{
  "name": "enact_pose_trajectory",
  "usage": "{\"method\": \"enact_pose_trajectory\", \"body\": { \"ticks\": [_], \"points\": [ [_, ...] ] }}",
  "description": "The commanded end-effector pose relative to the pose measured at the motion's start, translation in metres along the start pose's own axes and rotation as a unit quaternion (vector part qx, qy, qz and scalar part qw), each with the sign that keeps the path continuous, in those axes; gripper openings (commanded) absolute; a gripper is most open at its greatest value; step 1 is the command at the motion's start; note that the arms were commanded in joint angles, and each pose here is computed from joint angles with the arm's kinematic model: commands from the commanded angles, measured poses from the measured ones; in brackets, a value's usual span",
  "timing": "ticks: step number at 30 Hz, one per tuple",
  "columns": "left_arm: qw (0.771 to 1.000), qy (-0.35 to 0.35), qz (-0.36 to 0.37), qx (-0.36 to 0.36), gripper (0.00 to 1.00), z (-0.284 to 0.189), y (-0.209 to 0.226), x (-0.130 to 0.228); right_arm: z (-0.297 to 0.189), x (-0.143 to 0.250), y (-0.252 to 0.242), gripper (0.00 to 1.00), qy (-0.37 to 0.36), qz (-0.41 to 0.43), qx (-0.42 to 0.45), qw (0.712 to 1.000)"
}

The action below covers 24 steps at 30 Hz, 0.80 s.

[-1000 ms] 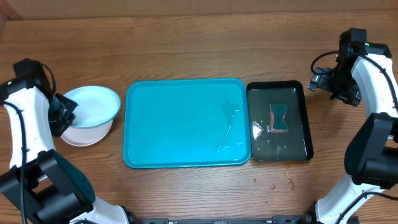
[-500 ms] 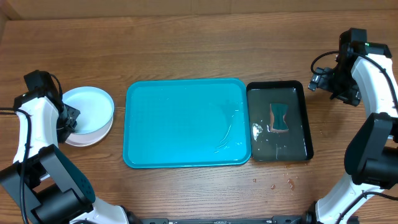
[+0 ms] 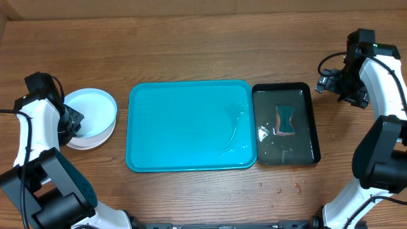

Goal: Clean dirty plates on tray and stack at the side
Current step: 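Release the white plate and raise the left gripper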

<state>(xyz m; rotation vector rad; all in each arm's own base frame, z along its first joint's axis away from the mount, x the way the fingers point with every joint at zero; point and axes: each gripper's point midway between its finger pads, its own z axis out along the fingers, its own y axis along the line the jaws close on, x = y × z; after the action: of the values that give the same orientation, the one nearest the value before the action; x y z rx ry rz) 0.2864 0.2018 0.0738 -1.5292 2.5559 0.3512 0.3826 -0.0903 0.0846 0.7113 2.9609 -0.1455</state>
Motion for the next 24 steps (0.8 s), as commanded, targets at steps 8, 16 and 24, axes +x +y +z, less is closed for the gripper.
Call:
{"method": "enact_pose_trajectory", "body": {
  "ticks": [8, 16, 24],
  "points": [
    [0.997, -0.022, -0.020, -0.065, 0.05, -0.013, 0.024, -0.003, -0.010, -0.005, -0.002, 1.00, -0.017, 0.006, -0.001, 1.000],
    [0.997, -0.023, -0.025, -0.065, 0.07, -0.012, 0.026, -0.005, -0.010, -0.005, -0.002, 1.00, -0.017, 0.006, -0.001, 1.000],
    [0.997, -0.033, -0.050, -0.056, 0.25, -0.009, 0.031, -0.016, -0.010, -0.005, -0.002, 1.00, -0.017, 0.006, -0.001, 1.000]
  ]
}}
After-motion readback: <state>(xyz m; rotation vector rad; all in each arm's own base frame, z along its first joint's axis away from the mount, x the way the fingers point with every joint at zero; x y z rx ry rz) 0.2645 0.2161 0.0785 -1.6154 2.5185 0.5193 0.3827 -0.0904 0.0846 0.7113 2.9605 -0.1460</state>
